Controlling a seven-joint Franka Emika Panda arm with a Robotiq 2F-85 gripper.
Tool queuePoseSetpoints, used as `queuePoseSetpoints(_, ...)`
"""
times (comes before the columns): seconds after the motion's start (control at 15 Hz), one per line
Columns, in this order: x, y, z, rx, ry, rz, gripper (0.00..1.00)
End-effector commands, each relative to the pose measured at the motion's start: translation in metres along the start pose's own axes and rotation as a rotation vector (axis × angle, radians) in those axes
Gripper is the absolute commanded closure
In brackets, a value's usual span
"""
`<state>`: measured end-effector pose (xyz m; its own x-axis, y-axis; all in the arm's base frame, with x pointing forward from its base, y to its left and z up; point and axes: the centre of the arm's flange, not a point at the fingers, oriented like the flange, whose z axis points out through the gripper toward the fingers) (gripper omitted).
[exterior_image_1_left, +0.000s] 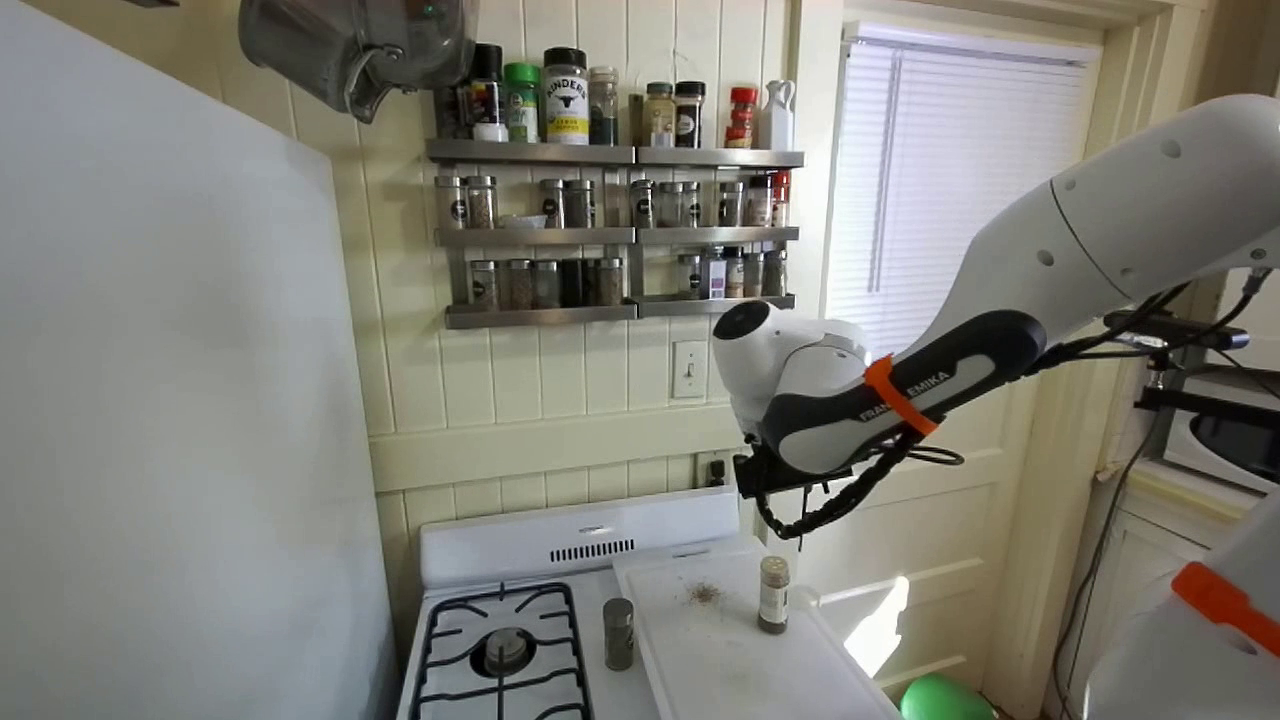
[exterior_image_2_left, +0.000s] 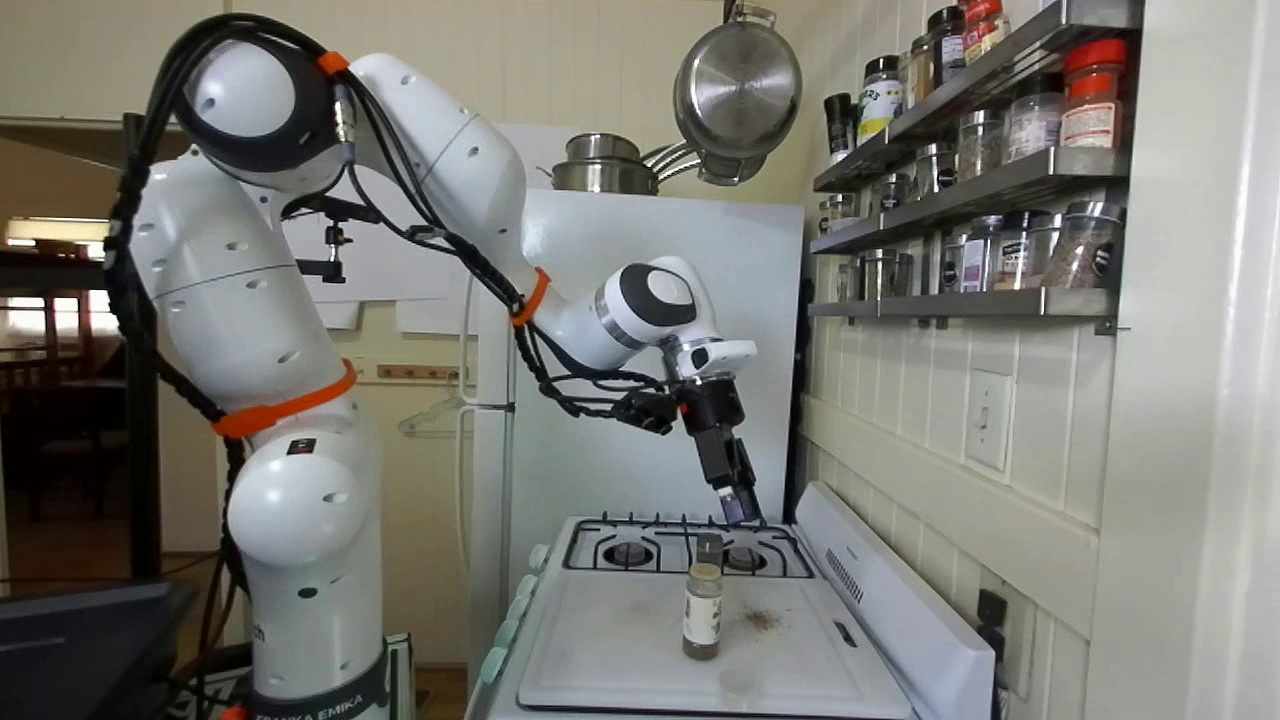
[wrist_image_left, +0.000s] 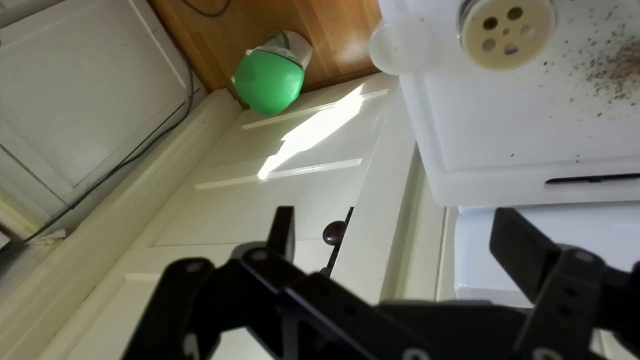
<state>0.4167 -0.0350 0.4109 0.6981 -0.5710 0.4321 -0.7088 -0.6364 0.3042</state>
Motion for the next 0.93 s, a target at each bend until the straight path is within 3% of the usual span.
queuePoseSetpoints(0.0, -0.010, 0.032, 0.025, 0.124, -0.016, 0.089, 0.00)
queuePoseSetpoints(0.27, -0.013, 0.061, 0.059, 0.200, -0.068, 0.160, 0.00)
queuePoseSetpoints(0.53, -0.010, 0.077, 0.100, 0.355, -0.087, 0.087, 0.00)
queuePoseSetpoints(0.6, -0.003, 0.067, 0.078, 0.282, -0.057, 0.114, 0.00)
queuePoseSetpoints(0.87, 0.006, 0.074, 0.095, 0.316, -0.063, 0.100, 0.00)
